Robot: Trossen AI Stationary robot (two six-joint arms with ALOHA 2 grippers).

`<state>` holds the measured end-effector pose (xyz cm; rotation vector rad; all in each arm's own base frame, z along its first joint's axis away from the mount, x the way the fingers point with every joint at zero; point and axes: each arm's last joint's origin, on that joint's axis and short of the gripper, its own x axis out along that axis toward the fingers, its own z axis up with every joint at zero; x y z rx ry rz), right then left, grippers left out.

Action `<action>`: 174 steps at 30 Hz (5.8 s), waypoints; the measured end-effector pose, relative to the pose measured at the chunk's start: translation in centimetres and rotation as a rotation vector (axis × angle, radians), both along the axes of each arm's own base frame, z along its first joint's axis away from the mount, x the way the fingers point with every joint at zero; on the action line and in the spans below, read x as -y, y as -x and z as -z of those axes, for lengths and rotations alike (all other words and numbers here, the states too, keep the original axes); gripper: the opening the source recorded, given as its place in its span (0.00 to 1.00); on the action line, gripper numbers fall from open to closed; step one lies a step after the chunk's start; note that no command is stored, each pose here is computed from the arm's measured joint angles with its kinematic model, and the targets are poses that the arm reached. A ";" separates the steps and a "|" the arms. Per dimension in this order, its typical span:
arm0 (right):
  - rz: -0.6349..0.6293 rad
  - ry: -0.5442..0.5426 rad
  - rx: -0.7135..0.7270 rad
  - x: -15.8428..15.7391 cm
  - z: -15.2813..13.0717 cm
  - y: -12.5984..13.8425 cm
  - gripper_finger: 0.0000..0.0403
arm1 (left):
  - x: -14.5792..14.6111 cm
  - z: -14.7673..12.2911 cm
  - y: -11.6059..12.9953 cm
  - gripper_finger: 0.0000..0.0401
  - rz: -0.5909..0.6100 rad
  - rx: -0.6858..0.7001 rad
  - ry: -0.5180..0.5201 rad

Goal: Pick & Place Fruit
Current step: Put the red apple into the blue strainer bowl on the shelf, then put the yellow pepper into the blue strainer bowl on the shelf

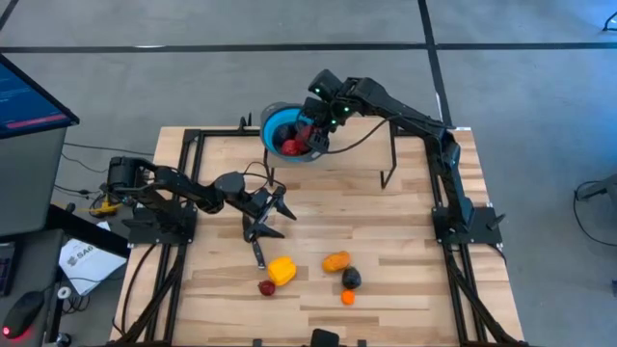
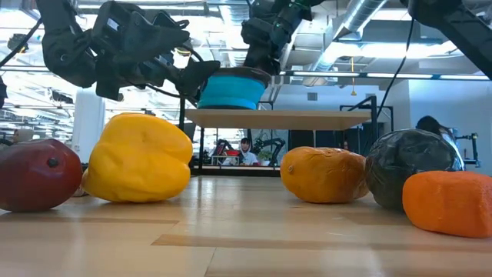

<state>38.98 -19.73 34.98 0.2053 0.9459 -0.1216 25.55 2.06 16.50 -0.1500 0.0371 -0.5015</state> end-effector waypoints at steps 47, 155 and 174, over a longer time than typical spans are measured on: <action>-0.128 0.138 0.097 -0.7 -1.4 -0.6 0.60 | -0.1 0.0 0.0 0.75 -0.024 0.000 0.000; -0.001 0.201 0.607 -27.3 16.2 8.0 0.71 | 23.1 3.4 -5.4 0.75 -1.010 -0.337 0.153; -0.047 0.186 0.612 -28.8 16.2 8.4 0.71 | 23.2 4.3 -4.5 0.75 -0.919 -0.506 0.111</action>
